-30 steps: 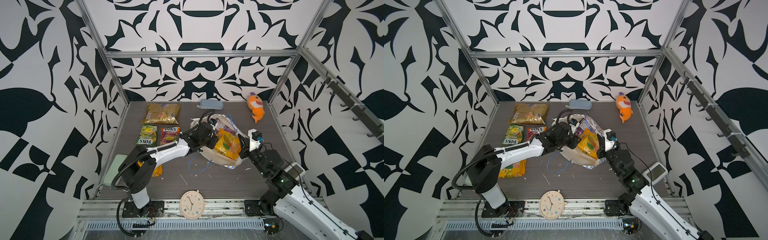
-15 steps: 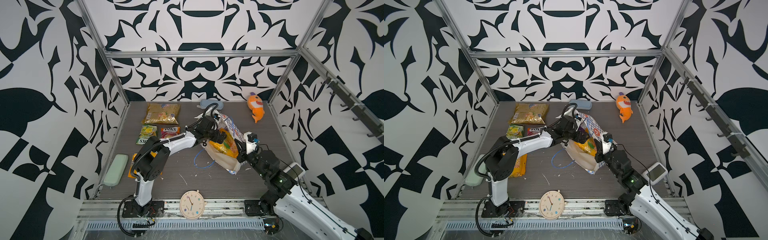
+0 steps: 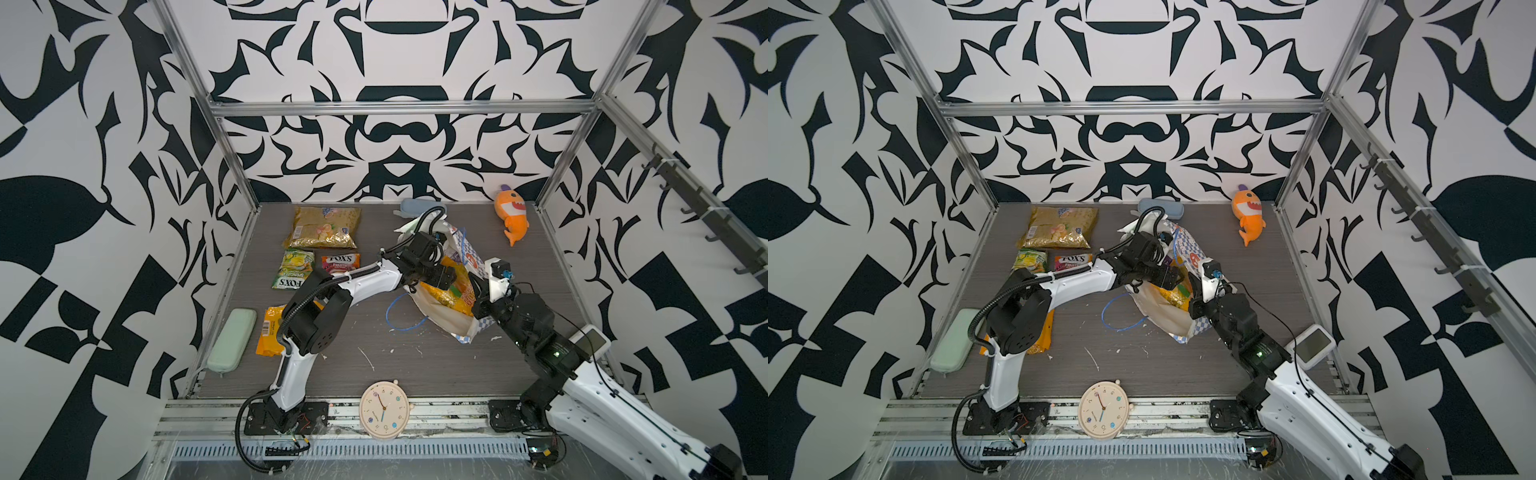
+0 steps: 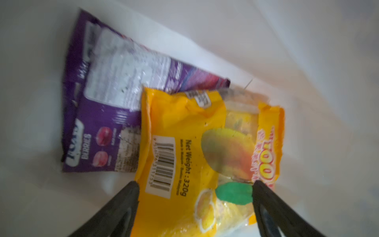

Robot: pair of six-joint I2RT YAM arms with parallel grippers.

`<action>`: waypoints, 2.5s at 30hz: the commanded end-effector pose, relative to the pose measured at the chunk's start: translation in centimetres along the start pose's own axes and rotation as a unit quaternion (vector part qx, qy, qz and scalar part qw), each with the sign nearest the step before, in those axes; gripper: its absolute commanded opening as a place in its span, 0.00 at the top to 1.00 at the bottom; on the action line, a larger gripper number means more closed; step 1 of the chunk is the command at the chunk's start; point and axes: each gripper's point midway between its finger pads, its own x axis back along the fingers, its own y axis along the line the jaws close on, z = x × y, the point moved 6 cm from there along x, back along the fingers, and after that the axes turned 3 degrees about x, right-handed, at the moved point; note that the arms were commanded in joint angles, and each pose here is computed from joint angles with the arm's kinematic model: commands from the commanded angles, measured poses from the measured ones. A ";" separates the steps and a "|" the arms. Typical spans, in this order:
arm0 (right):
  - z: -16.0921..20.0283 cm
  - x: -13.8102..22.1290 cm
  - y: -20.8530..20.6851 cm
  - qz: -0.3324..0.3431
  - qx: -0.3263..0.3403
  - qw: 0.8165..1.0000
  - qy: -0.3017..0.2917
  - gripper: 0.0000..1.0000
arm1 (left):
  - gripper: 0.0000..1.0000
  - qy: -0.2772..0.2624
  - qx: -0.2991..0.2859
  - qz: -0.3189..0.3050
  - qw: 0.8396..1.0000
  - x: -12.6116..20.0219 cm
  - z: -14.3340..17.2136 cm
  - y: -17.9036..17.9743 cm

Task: Take the snacks out of the paper bag
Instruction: Pick up the snack from the paper bag.

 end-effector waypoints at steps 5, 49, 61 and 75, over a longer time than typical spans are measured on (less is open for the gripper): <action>-2.7 -0.5 -0.6 0.037 -0.001 0.999 -0.034 1.00 | 0.12 0.027 -0.005 -0.001 1.000 -1.3 1.6 -0.9; -2.9 -0.6 -1.8 0.095 0.020 0.993 -0.073 1.00 | 1.00 -0.098 -0.050 0.019 0.994 8.1 -4.6 -4.1; -3.0 -0.7 -2.9 0.141 0.020 0.987 -0.072 1.00 | 1.00 -0.142 -0.057 0.017 0.988 13.4 -7.0 -5.2; -3.4 -1.6 -4.0 0.165 0.010 0.984 -0.070 1.00 | 1.00 -0.190 -0.072 0.015 0.979 18.6 -8.9 -6.6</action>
